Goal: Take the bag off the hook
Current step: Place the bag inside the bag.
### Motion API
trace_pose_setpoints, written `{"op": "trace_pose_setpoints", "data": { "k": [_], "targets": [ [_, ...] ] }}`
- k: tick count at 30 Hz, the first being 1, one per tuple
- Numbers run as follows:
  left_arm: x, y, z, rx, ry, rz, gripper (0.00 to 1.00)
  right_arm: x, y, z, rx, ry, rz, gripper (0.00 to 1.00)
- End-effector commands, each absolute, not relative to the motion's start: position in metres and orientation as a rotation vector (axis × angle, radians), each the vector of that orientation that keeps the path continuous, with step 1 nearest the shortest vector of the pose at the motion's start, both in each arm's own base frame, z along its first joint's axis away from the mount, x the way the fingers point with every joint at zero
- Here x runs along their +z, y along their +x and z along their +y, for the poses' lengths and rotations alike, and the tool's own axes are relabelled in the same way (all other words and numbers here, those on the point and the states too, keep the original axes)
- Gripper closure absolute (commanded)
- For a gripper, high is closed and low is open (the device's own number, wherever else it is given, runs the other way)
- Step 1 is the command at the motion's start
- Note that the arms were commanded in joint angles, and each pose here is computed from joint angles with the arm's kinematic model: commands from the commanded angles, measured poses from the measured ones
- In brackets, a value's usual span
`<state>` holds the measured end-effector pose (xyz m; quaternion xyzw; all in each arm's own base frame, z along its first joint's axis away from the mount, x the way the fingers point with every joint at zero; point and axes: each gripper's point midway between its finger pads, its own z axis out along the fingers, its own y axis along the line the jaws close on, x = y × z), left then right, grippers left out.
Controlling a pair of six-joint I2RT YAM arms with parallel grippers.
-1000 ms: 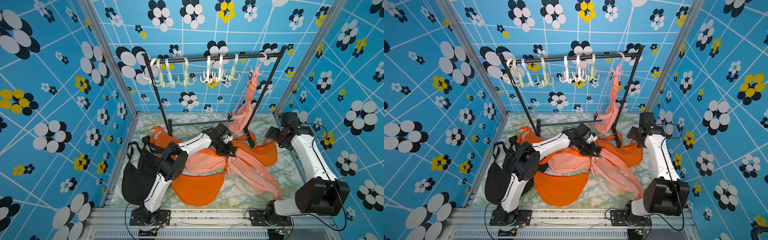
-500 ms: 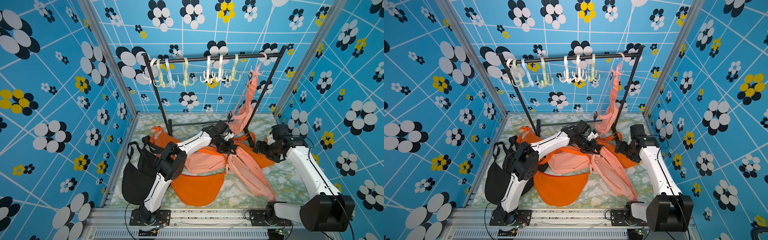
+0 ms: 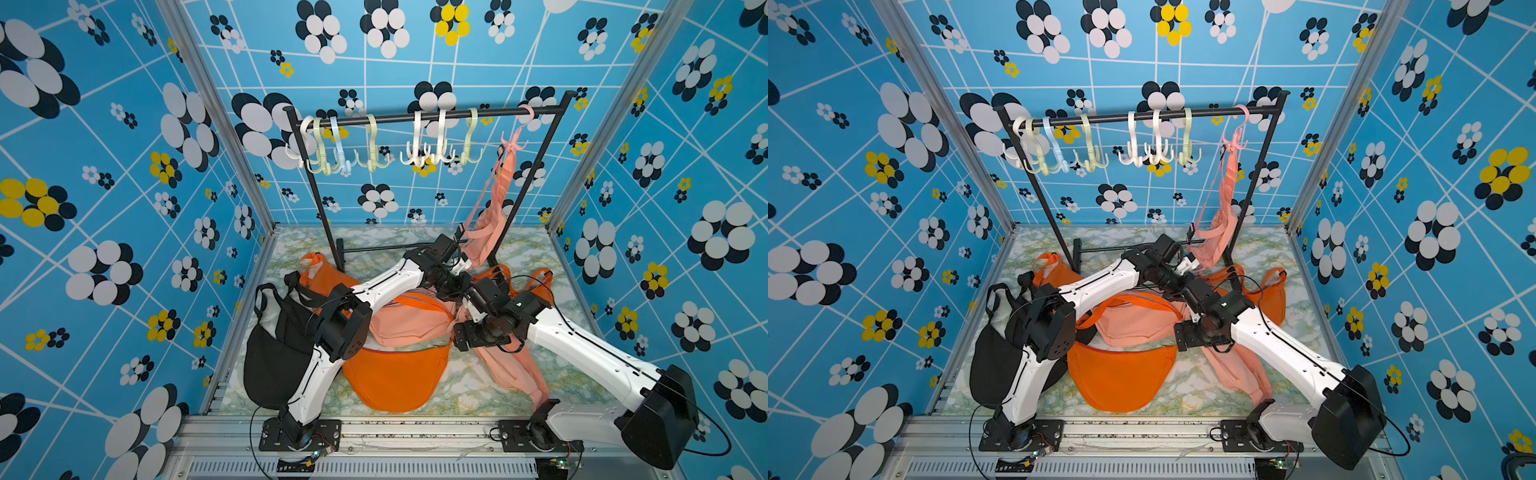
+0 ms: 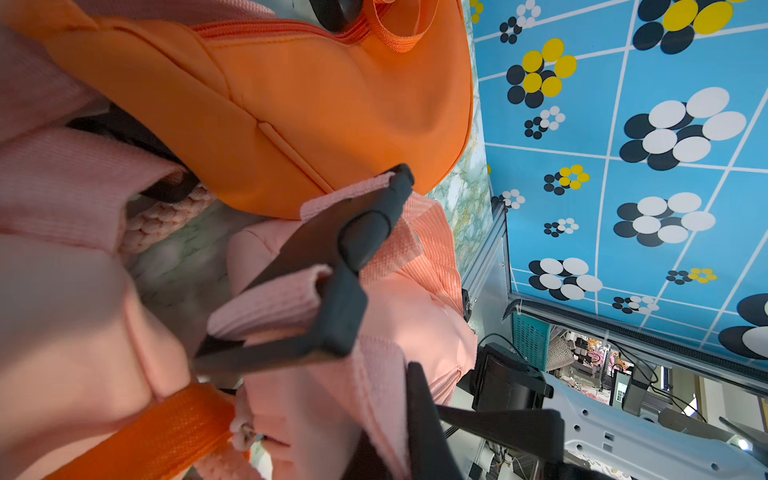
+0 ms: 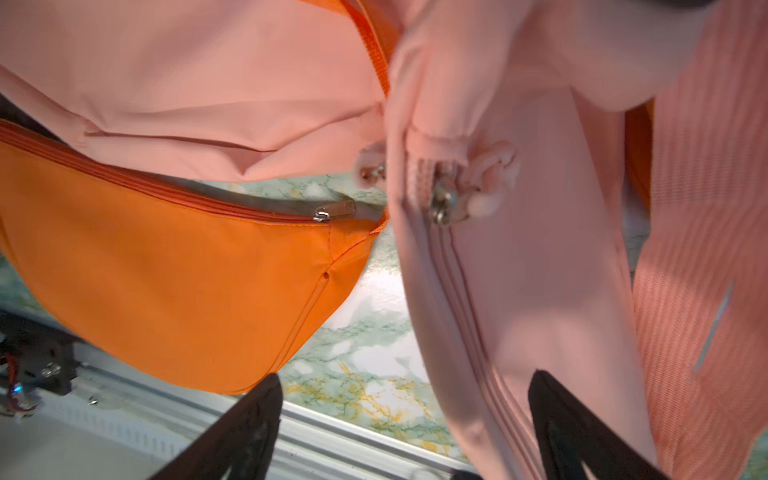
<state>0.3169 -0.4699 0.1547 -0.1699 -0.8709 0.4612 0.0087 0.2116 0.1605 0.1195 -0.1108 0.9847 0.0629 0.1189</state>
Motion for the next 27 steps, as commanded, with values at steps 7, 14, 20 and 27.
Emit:
{"op": "trace_pose_setpoints", "data": {
  "k": [7,14,20,27],
  "targets": [
    [0.152,0.319,-0.465,1.438,-0.482,-2.686,0.96,0.106,0.253,0.150,-0.032,-0.367,2.719,0.76],
    [0.164,0.326,-0.448,1.457,-0.456,-2.704,0.13,0.126,0.225,0.172,0.285,-0.653,2.903,1.00],
    [0.183,0.336,-0.425,1.475,-0.457,-2.776,0.01,0.148,0.191,0.191,0.657,-0.750,3.129,1.00],
    [0.183,0.342,-0.401,1.466,-0.401,-2.816,0.01,0.122,0.201,0.155,0.526,-0.478,3.408,1.00]
  ]
}}
